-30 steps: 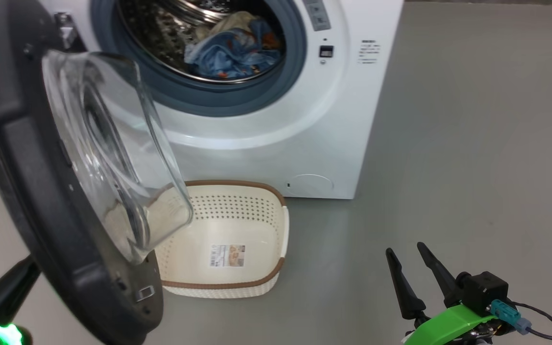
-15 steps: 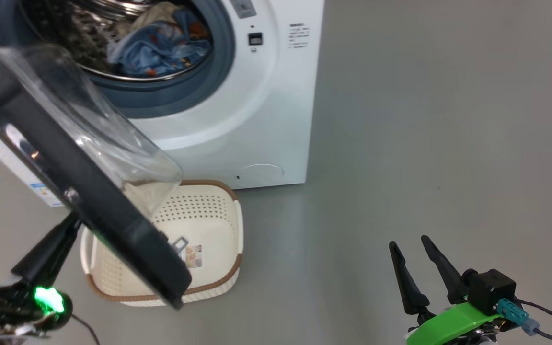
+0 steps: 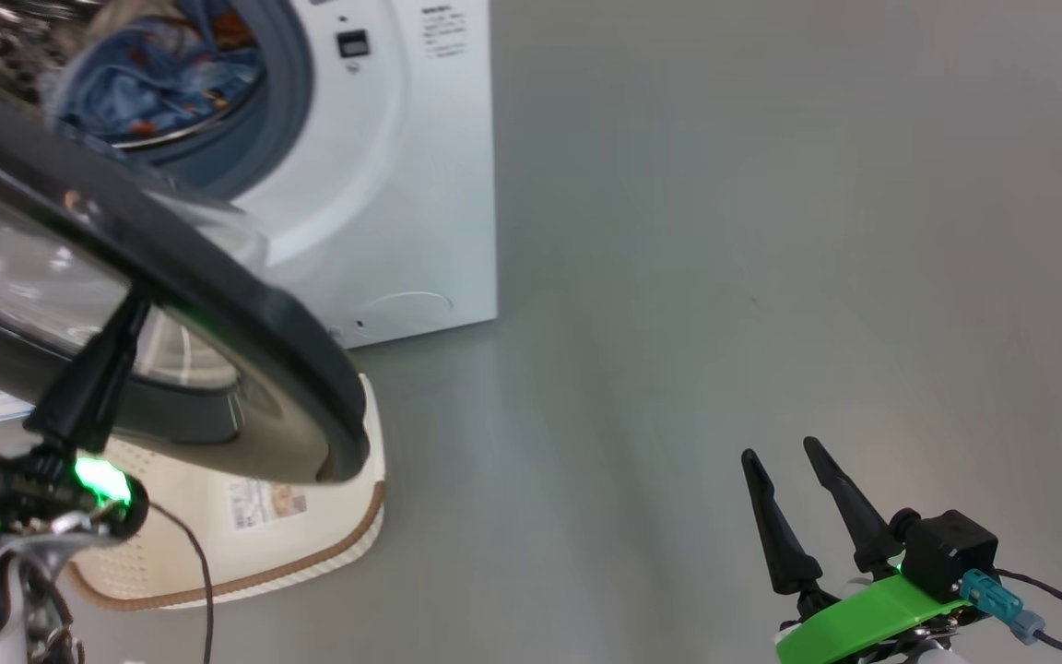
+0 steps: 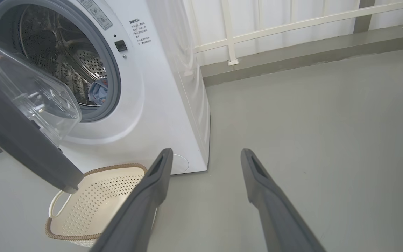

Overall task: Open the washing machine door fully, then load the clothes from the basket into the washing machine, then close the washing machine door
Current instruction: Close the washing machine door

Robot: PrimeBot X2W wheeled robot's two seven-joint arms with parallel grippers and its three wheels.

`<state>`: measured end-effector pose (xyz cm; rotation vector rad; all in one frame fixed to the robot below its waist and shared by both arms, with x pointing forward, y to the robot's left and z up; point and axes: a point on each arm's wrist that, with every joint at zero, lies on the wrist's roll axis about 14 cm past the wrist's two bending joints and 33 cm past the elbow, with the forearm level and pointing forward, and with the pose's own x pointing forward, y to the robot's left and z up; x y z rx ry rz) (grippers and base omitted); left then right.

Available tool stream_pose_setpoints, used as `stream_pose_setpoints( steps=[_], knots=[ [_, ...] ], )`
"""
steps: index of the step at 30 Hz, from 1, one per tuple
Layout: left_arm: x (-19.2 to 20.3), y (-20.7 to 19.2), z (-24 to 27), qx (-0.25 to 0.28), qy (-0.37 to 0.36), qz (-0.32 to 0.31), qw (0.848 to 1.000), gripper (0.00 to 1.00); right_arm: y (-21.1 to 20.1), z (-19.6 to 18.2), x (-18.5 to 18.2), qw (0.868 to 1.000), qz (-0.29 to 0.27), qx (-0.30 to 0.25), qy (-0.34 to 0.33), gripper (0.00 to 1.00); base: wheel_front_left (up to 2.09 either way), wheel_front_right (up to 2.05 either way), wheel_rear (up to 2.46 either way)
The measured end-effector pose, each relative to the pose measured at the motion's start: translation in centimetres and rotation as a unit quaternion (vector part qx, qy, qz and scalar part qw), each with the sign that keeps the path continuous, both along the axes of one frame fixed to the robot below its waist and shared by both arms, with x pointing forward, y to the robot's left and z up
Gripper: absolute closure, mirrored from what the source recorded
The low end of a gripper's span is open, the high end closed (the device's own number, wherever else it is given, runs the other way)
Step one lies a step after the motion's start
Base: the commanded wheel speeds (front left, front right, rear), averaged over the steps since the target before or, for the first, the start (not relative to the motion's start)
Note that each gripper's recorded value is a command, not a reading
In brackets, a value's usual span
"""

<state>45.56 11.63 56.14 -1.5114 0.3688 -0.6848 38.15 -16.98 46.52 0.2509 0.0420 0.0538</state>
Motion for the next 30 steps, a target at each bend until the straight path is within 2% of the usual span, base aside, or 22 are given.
stream_pose_setpoints(
  steps=[8,14,30],
  knots=[
    [2.1,-1.9,-0.3,-0.011,0.004,-0.004,1.0,1.0,-1.3,-0.4,-0.4,1.0,-0.021,0.001,0.007,0.0,0.0,0.0,0.0],
    [1.9,-0.6,0.2,-0.01,0.002,0.026,1.0,1.0,-1.4,0.2,-0.3,1.0,-0.022,0.005,-0.002,0.0,0.0,0.0,0.0],
    [-4.2,5.6,-1.6,0.021,0.032,0.141,0.989,1.0,1.2,1.8,0.2,0.999,0.016,0.016,-0.026,0.0,0.0,0.0,0.0]
  ],
)
